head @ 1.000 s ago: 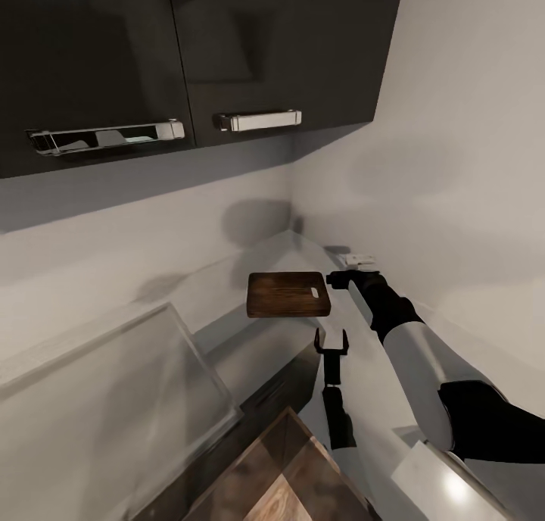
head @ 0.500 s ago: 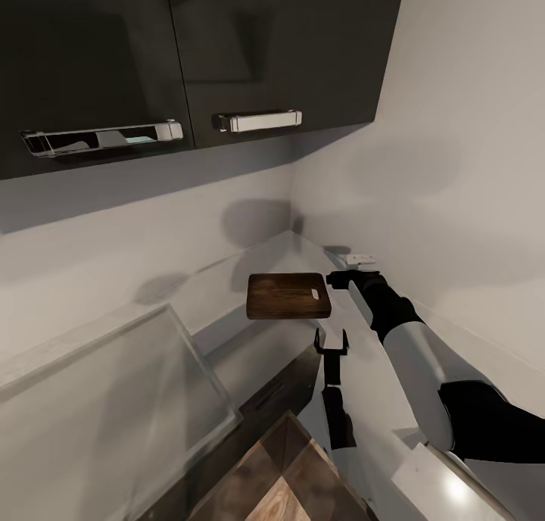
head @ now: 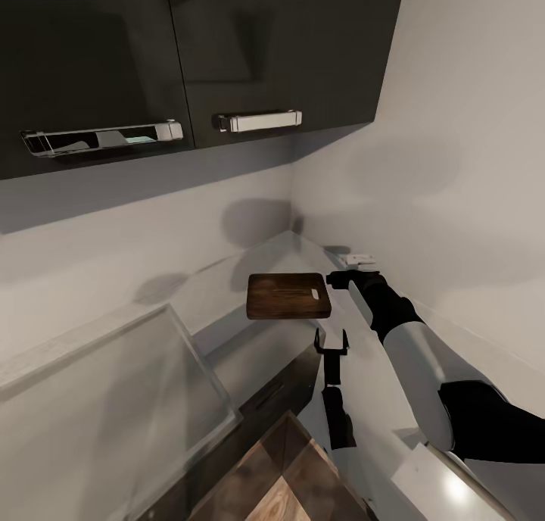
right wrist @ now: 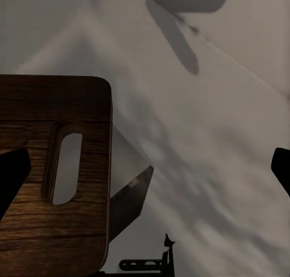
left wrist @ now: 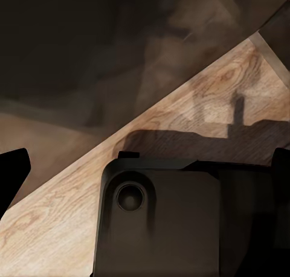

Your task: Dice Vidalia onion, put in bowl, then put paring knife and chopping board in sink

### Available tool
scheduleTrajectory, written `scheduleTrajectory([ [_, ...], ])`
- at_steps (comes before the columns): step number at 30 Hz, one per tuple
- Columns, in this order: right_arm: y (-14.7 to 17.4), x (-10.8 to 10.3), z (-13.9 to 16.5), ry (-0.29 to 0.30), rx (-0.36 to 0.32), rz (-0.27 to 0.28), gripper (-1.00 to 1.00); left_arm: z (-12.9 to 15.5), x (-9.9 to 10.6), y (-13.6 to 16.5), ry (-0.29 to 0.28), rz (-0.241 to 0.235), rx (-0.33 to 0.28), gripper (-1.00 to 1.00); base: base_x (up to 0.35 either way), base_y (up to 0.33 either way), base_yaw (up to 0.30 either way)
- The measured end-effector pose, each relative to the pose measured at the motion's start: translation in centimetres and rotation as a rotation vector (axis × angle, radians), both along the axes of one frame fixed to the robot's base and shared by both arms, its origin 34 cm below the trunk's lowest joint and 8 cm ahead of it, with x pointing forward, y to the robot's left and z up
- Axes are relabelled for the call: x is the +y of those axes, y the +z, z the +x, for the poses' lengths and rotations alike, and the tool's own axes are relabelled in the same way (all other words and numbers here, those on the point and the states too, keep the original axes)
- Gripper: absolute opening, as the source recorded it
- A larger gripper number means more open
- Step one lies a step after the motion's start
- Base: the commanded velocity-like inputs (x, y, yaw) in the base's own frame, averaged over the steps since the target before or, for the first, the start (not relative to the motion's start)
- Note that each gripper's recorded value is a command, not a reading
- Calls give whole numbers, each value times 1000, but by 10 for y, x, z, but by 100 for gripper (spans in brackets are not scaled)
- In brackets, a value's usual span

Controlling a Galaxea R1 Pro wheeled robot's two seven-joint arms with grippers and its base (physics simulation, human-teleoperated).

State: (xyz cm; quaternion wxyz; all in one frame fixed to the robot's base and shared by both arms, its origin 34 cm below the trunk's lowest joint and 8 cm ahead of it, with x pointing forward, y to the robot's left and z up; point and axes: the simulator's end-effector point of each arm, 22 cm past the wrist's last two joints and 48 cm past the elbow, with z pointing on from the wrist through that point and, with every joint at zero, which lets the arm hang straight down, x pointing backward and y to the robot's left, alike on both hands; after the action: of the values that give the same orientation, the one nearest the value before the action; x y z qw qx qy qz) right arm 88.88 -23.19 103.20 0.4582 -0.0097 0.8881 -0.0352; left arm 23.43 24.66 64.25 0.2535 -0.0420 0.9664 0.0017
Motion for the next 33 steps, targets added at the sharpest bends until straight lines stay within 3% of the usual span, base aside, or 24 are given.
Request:
scheduleTrajectory([
  [33,-18,1,0,2,26,2,100,-8,0,-3,0,0,23,100,0,0,0],
])
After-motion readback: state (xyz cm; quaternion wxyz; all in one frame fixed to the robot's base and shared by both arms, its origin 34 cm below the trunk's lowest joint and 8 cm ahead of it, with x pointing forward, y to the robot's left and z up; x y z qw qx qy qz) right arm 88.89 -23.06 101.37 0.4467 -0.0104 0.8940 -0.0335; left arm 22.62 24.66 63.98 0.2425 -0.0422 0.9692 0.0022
